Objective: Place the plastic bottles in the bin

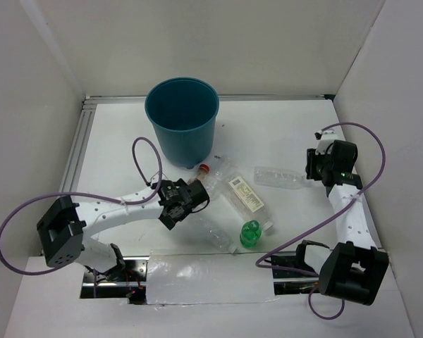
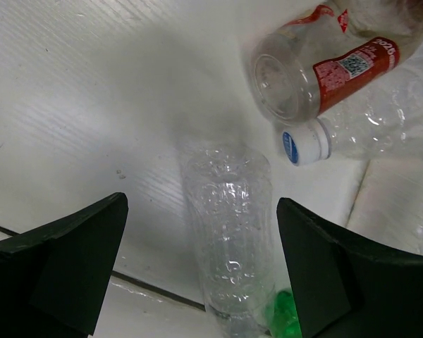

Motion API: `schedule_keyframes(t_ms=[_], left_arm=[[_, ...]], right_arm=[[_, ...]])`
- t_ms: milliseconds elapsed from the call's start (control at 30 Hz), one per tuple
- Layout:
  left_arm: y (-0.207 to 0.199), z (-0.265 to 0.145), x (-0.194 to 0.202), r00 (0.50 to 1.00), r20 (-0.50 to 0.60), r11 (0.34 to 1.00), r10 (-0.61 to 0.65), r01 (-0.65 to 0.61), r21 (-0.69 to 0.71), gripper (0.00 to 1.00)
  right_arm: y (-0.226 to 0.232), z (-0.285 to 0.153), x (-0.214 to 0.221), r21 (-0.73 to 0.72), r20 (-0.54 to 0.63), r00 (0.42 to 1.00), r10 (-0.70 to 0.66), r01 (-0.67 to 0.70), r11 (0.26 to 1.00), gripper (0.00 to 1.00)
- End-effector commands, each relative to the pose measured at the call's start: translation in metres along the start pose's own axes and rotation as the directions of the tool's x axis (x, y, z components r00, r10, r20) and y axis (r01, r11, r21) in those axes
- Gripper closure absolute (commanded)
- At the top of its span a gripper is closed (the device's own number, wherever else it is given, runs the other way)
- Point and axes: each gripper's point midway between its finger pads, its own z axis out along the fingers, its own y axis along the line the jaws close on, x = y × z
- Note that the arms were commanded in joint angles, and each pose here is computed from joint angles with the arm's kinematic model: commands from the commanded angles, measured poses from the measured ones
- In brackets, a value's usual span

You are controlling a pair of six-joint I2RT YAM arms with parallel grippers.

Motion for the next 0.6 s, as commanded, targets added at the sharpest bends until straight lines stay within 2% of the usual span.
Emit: schedule_keyframes(t_ms=[0, 33, 67, 133, 267, 367, 400, 433, 467, 567], left_arm=[[-0.007, 0.006, 0.003, 0.999, 0.004, 0.999, -0.038, 0.038, -0.019, 0.00], [-0.012, 0.008, 0.005, 1.000, 0.000, 1.000, -0.031, 0.031, -0.005, 0.00], [-0.014, 0.010, 0.007, 1.000, -0.001, 1.000, -0.020, 0.020, 0.000, 0.00], [-0.028, 0.016, 0.014, 1.000, -0.006, 1.000, 0.005, -0.005, 0.025, 0.00], [-0.048, 0.032, 0.029, 0.996, -0.018, 0.995, 0.083, -0.082, 0.055, 0.00], [-0.047, 0.046, 0.046, 0.989, -0.057, 0.990, 0.139, -0.139, 0.009, 0.04], [-0.041, 0.051, 0.050, 0.985, -0.067, 0.987, 0.161, -0.163, -0.017, 0.08], [-0.038, 0.053, 0.053, 0.981, -0.080, 0.983, 0.179, -0.181, -0.026, 0.23], [-0.038, 0.052, 0.055, 0.980, -0.093, 0.983, 0.178, -0.182, -0.027, 0.34], [-0.031, 0.050, 0.060, 0.964, -0.099, 0.968, 0.247, -0.250, -0.017, 0.60]], right_arm=[[0.007, -0.001, -0.005, -0.043, 0.030, 0.999, -0.019, 0.020, 0.999, 0.56], [0.006, -0.002, -0.009, -0.042, 0.033, 0.999, -0.020, 0.021, 0.999, 0.29], [0.009, 0.000, -0.007, -0.058, 0.024, 1.000, -0.017, 0.018, 0.998, 0.22], [0.010, 0.001, -0.007, -0.071, 0.018, 1.000, -0.025, 0.026, 0.997, 0.14], [0.011, 0.004, -0.007, -0.085, 0.009, 1.000, -0.022, 0.023, 0.996, 0.11], [0.010, 0.005, -0.009, -0.085, 0.010, 0.999, -0.033, 0.034, 0.996, 0.07], [0.010, 0.004, -0.011, -0.085, 0.010, 0.999, -0.033, 0.034, 0.996, 0.06], [0.009, 0.006, -0.013, -0.085, 0.009, 0.999, -0.043, 0.044, 0.995, 0.06], [0.008, 0.006, -0.013, -0.085, 0.010, 0.998, -0.057, 0.058, 0.995, 0.04], [0.011, 0.009, -0.021, -0.125, 0.011, 0.997, -0.082, 0.082, 0.989, 0.04]])
